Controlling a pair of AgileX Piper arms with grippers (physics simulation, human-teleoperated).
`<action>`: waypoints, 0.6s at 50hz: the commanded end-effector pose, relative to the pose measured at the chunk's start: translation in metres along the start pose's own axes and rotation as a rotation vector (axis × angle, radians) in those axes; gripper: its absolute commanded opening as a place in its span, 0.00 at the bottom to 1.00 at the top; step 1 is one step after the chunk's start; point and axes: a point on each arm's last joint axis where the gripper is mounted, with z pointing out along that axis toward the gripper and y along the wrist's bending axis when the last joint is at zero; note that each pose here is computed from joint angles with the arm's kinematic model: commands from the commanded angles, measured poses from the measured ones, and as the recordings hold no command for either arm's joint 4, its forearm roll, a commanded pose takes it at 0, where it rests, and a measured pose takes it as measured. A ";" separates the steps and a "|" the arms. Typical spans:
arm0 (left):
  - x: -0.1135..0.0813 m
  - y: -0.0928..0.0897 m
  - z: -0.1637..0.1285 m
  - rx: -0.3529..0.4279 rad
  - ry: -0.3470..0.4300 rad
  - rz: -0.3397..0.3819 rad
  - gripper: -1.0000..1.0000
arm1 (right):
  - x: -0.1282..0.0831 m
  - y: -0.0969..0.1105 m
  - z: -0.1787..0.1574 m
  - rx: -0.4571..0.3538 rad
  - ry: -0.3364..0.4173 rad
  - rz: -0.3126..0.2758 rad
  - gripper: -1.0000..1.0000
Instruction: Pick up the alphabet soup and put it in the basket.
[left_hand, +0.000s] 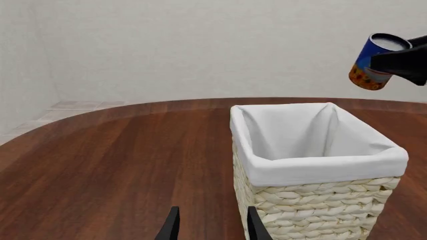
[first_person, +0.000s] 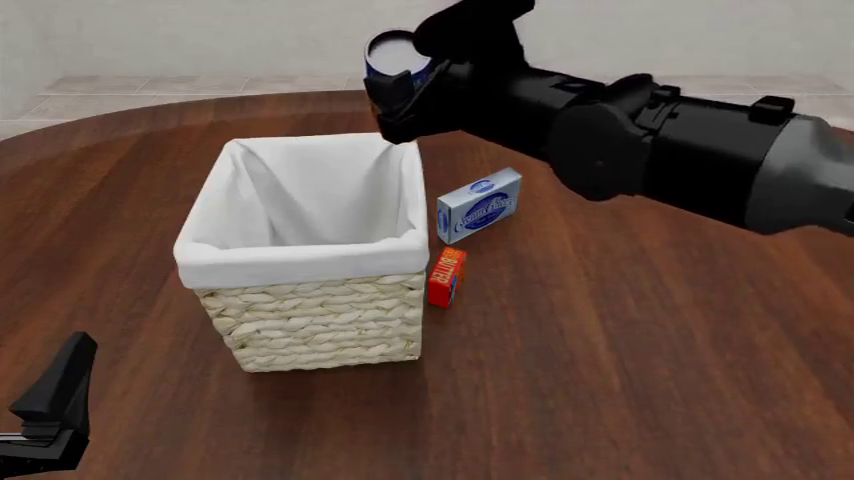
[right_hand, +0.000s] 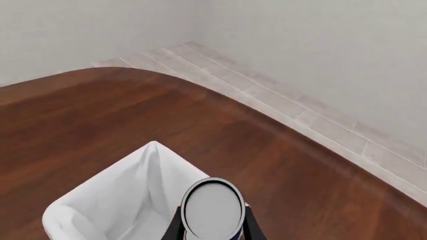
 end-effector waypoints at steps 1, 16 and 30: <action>0.000 0.000 0.000 0.000 0.000 0.000 1.00 | -0.006 0.008 0.006 -0.020 -0.016 0.030 0.00; 0.000 0.000 0.000 0.000 0.000 0.000 1.00 | -0.008 0.017 0.012 -0.041 -0.023 0.040 0.00; 0.000 0.000 0.000 0.000 0.000 0.000 1.00 | -0.003 0.025 0.020 -0.060 -0.014 0.047 0.00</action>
